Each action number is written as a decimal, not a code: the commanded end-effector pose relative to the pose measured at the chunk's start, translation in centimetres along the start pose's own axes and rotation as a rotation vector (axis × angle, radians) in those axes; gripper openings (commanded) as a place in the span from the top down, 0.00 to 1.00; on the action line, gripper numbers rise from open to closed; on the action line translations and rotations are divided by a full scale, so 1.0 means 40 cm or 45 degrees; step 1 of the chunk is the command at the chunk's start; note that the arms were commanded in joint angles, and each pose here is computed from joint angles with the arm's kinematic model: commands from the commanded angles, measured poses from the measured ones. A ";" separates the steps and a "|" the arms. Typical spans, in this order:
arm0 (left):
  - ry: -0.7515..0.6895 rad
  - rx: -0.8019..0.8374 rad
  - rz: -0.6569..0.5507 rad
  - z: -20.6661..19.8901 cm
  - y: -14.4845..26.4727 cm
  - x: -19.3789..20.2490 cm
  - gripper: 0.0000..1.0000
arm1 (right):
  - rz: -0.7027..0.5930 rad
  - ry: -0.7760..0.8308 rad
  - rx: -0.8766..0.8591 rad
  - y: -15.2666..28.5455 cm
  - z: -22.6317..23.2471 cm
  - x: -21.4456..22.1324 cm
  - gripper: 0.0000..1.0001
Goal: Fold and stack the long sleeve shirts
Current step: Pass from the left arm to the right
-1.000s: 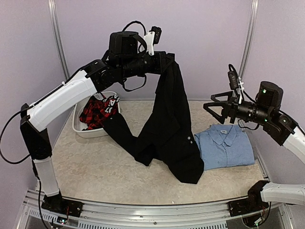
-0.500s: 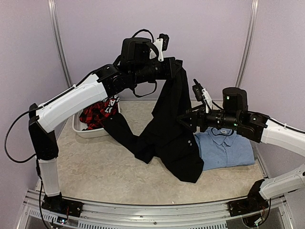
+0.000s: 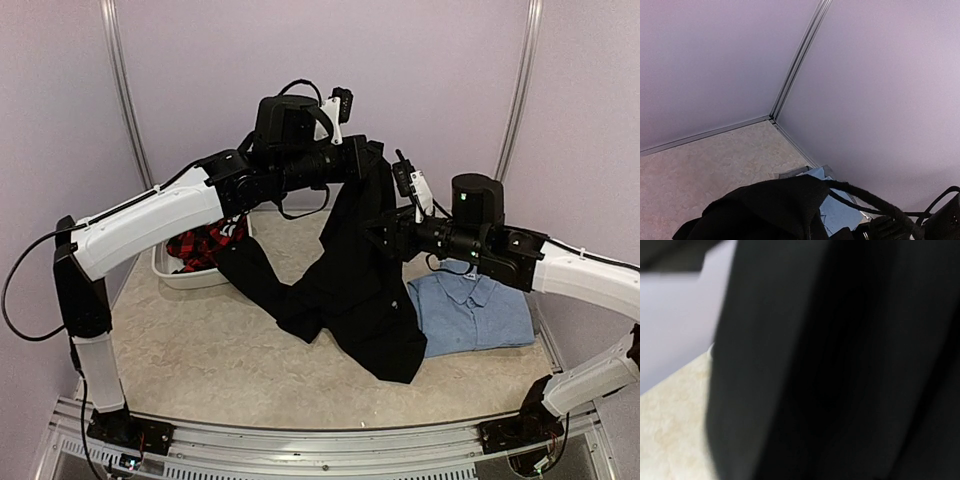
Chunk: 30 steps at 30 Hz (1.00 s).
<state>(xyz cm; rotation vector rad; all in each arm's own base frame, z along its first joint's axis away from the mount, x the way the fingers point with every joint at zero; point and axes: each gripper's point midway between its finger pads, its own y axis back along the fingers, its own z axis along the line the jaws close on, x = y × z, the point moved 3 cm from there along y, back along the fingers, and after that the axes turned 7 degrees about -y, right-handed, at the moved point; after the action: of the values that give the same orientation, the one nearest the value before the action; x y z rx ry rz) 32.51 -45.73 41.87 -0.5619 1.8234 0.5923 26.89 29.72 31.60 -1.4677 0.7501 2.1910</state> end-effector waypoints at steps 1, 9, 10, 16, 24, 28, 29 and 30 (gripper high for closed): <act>0.048 0.076 -0.107 -0.040 0.055 -0.065 1.00 | -0.100 0.022 0.036 -0.025 0.006 -0.060 0.50; 0.002 0.037 -0.104 -0.018 0.092 -0.050 1.00 | -0.120 0.105 0.250 0.019 -0.033 -0.120 1.00; -0.031 0.025 -0.110 -0.009 0.100 -0.050 0.99 | -0.103 0.127 0.278 0.037 -0.034 -0.131 1.00; -0.266 0.166 -0.194 0.034 0.187 -0.049 0.65 | 0.162 0.284 0.159 0.107 0.024 -0.136 1.00; -0.449 0.225 -0.107 0.170 0.294 0.050 0.08 | 0.312 0.393 0.001 0.244 0.103 -0.182 1.00; -0.629 0.377 0.021 0.166 0.301 0.169 0.04 | 0.316 0.432 0.057 0.291 0.102 -0.217 1.00; -0.662 0.385 0.047 0.173 0.296 0.197 0.04 | 0.325 0.440 0.079 0.298 0.097 -0.221 1.00; -0.679 0.388 0.077 0.185 0.286 0.225 0.04 | 0.333 0.450 0.102 0.308 0.094 -0.226 1.00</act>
<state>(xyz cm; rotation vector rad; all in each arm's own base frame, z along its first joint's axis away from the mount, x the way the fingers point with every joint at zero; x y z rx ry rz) 29.30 -32.10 36.54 -0.3209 1.4956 0.4934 21.79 24.30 43.16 -1.7950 1.0843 2.0973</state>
